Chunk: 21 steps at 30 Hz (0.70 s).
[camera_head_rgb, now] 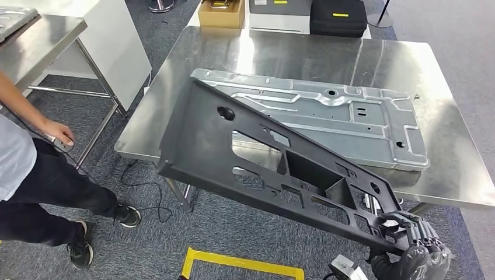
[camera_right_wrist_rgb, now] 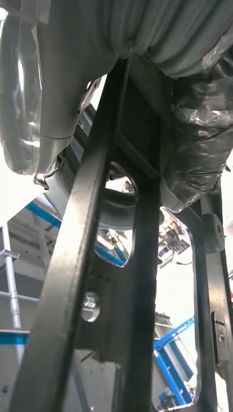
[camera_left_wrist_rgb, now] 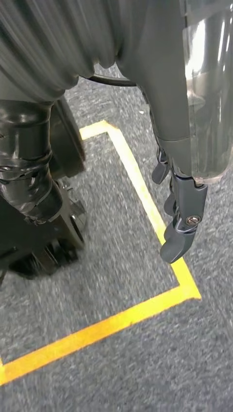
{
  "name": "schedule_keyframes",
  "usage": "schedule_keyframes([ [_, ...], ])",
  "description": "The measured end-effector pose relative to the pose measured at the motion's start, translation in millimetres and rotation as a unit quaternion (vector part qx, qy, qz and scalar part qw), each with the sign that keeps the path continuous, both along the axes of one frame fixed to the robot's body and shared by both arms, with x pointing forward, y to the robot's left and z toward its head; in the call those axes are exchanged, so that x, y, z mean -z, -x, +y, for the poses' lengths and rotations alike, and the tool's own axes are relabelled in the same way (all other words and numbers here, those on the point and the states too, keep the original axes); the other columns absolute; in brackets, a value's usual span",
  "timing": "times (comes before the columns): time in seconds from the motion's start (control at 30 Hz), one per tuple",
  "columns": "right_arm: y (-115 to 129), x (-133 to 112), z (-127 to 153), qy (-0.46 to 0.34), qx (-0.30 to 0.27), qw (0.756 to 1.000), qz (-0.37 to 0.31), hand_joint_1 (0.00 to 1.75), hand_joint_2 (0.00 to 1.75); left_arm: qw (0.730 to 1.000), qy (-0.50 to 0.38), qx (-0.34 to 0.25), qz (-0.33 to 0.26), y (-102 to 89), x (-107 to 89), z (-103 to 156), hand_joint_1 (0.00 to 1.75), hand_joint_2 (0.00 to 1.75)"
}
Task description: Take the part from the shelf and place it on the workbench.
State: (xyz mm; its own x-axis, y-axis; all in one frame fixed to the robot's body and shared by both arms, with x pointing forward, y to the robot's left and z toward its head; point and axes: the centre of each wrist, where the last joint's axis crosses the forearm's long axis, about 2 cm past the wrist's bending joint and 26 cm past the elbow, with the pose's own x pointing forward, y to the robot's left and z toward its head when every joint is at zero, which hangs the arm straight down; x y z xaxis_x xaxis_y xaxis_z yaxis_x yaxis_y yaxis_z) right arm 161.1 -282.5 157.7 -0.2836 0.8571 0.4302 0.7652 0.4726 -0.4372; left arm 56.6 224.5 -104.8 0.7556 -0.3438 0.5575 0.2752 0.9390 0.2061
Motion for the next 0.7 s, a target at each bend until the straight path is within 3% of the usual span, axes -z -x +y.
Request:
schedule_keyframes([
  [0.7, -5.3, -5.9, -10.1, 0.016, 0.008, 1.000, -0.007, 1.75, 1.75, 1.000, -0.012, -0.003, 0.004, 1.0, -0.1, -0.5, 0.00, 1.75],
])
